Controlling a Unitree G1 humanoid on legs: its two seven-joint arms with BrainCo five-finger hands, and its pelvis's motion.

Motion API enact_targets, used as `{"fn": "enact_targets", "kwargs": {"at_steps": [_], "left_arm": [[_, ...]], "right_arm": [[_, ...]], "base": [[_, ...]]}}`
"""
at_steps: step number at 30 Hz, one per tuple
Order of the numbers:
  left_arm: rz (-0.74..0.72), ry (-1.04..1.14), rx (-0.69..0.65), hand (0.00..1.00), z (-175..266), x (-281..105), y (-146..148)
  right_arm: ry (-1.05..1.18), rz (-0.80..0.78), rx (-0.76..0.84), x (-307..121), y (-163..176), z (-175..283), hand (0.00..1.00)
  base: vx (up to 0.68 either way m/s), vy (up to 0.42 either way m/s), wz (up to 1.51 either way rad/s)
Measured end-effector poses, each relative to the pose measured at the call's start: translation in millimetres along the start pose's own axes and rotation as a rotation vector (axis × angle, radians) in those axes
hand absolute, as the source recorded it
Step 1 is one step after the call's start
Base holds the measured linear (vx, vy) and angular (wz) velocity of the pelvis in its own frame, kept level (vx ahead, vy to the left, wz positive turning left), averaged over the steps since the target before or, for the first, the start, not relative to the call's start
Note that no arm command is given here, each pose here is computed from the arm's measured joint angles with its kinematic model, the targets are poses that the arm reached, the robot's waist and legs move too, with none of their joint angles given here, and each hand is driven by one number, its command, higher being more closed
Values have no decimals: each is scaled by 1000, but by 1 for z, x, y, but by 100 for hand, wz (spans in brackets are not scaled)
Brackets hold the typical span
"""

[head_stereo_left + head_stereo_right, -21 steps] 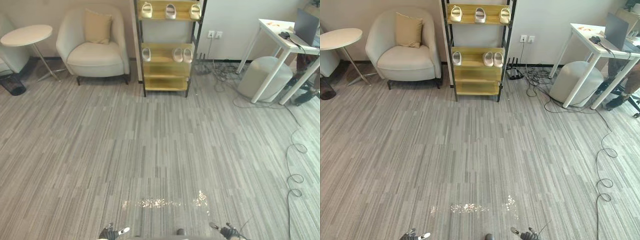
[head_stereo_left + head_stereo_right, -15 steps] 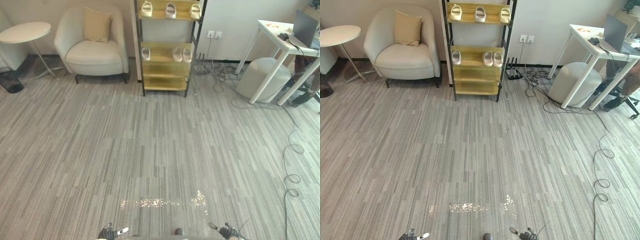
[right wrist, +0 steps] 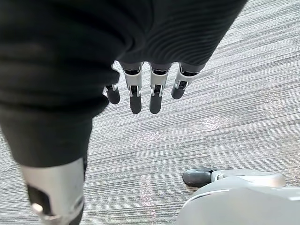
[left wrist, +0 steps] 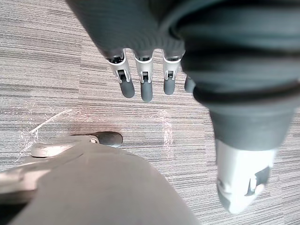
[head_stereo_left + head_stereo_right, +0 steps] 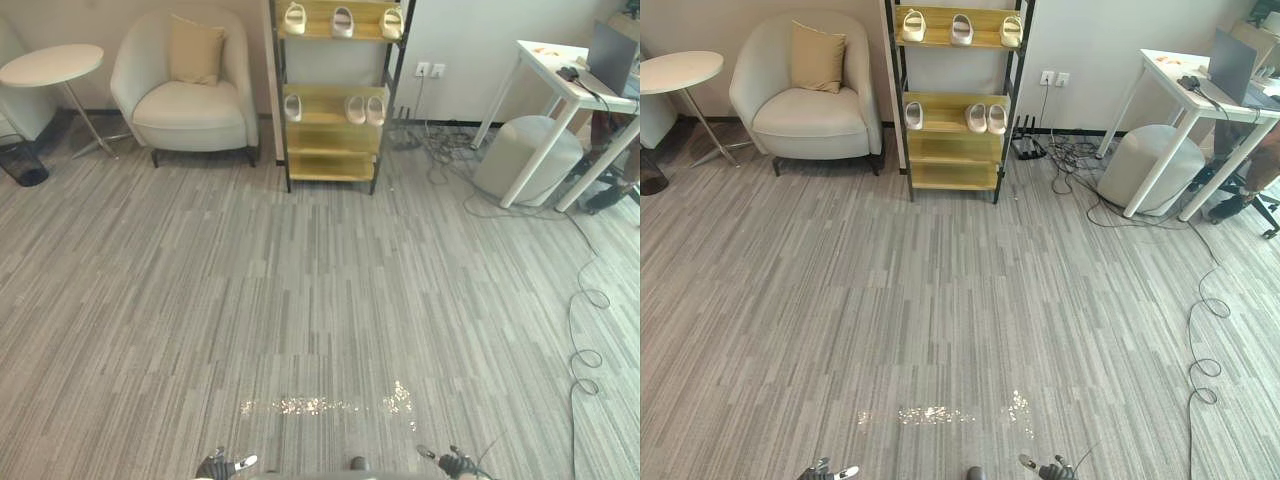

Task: Organize the slippers on the shoe rack

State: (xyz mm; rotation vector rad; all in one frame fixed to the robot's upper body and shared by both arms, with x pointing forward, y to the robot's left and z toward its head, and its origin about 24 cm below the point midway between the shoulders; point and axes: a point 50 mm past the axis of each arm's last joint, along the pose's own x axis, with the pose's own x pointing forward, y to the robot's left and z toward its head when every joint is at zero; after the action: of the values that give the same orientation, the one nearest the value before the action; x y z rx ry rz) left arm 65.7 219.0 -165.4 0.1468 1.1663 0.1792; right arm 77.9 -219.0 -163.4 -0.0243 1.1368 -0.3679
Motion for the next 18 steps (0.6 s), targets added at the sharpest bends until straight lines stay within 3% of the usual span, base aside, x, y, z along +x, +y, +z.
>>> {"fn": "enact_targets", "kwargs": {"at_steps": [18], "left_arm": [[-10, 3, 5, 0, 0, 0, -3]], "right_arm": [[3, -4, 24, 0, -4, -1, 0]], "base": [[2, -3, -5]]}}
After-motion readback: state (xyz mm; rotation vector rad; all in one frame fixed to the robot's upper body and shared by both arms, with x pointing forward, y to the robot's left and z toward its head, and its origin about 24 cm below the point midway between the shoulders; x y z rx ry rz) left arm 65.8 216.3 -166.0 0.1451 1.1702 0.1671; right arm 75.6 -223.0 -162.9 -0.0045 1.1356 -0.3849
